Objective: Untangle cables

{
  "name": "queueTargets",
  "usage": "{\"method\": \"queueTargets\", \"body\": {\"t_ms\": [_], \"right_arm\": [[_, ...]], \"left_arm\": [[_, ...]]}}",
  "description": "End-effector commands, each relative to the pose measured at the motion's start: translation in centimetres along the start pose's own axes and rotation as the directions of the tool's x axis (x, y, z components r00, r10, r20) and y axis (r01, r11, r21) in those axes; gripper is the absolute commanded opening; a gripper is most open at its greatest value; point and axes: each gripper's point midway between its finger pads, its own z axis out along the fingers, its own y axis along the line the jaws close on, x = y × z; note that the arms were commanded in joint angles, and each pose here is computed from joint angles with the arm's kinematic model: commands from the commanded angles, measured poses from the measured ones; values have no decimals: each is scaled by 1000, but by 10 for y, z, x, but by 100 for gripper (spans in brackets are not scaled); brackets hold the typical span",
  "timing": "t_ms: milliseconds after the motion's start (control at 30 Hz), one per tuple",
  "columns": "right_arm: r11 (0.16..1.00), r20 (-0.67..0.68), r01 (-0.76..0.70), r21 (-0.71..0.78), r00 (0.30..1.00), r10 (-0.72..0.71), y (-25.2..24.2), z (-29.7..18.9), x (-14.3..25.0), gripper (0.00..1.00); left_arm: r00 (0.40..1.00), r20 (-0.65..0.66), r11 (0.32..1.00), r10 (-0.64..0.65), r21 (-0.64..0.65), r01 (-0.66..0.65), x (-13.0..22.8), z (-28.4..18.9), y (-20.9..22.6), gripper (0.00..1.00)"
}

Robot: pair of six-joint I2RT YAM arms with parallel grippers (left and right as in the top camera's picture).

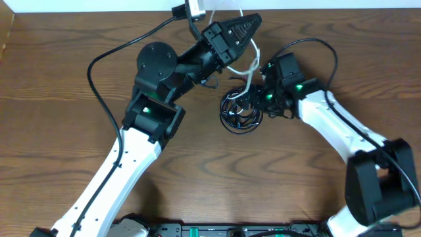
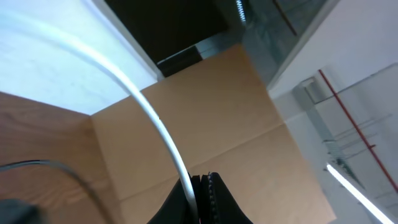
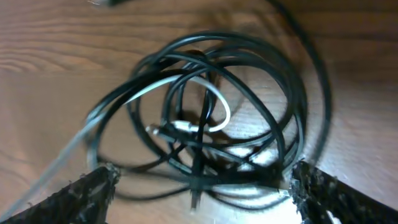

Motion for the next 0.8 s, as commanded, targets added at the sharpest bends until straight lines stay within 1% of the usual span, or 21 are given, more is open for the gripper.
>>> {"method": "queueTargets", "body": {"t_ms": [0, 67, 133, 167, 200, 267, 367, 500, 600, 667, 700, 767], "right_arm": [[999, -25, -43, 25, 999, 44, -8, 22, 2, 84], [998, -34, -47, 36, 998, 49, -14, 33, 2, 82], [997, -37, -54, 59, 998, 56, -22, 39, 2, 74], [996, -36, -57, 70, 998, 59, -25, 41, 2, 68], [995, -33, -59, 78, 998, 62, -27, 40, 2, 58], [993, -25, -68, 100, 997, 71, -33, 39, 0, 45], [988, -23, -93, 125, 995, 97, -44, 33, -2, 29], [978, -21, -135, 157, 990, 140, -61, 27, -5, 13], [973, -27, -162, 163, 985, 169, -70, 23, -5, 9], [978, -55, -172, 121, 982, 180, -66, 22, -3, 9], [983, -74, -160, 84, 983, 167, -61, 21, -3, 13], [994, -116, -108, -29, 988, 104, -44, 17, -1, 29]], "left_arm": [[998, 50, 996, 34, 84, -38, -10, -13, -47, 7], [997, 61, 994, 42, 100, -48, -11, -18, -56, 7], [996, 74, 992, 52, 114, -60, -14, -25, -66, 8], [995, 82, 991, 58, 120, -67, -16, -28, -70, 8], [994, 91, 989, 64, 125, -75, -18, -32, -74, 7], [990, 116, 986, 79, 135, -94, -24, -41, -84, 7], [981, 162, 980, 106, 149, -131, -36, -58, -99, 7], [965, 220, 972, 140, 158, -176, -48, -79, -116, 7], [953, 257, 966, 159, 161, -205, -55, -91, -126, 8], [949, 268, 967, 163, 149, -208, -58, -96, -126, 7], [950, 268, 969, 160, 138, -203, -59, -97, -124, 8], [954, 260, 977, 150, 108, -183, -59, -96, -115, 7]]}}
